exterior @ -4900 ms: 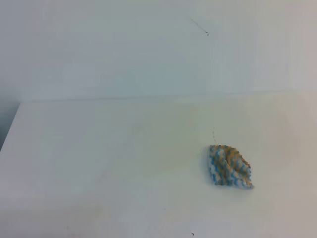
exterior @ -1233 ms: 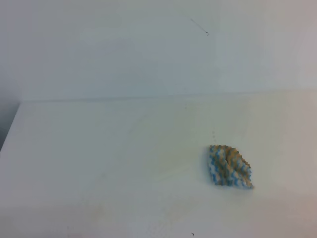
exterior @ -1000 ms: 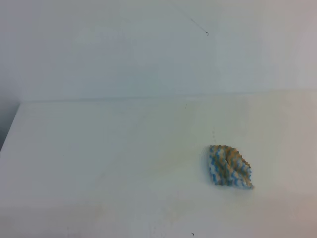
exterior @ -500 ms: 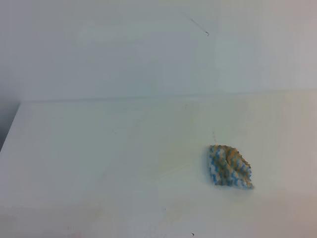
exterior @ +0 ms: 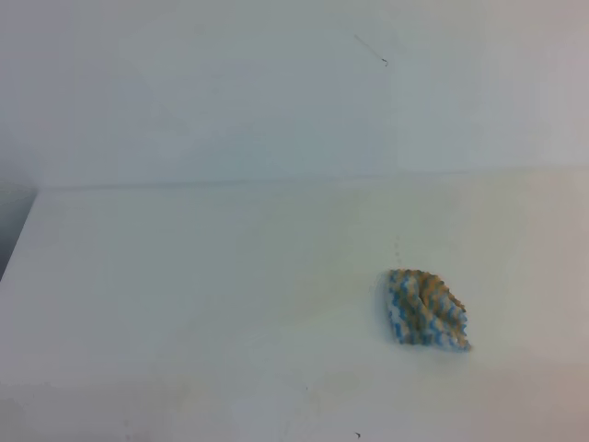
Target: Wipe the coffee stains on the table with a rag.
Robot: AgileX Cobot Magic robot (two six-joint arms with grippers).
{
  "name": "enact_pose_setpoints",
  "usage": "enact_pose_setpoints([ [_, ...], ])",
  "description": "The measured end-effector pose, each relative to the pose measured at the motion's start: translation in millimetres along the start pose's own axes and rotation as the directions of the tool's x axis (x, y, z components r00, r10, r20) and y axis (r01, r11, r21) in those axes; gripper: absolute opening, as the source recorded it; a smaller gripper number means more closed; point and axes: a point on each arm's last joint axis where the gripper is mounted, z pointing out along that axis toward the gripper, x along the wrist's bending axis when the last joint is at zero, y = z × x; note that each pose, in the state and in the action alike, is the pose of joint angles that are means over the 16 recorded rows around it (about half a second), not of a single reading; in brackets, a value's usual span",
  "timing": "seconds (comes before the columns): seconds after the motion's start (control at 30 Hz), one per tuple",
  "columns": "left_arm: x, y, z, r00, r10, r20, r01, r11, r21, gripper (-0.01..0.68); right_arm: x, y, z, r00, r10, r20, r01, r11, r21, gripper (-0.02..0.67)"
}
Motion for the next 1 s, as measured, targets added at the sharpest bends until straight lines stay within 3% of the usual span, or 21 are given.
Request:
enact_pose_setpoints([
  [1.0, -0.5, 1.5, -0.3, 1.0, 0.0, 0.0, 0.0, 1.0, 0.0, -0.001, 0.1, -0.5, 0.1, 1.0, 0.0, 0.0, 0.0, 1.0, -0.001, -0.004],
])
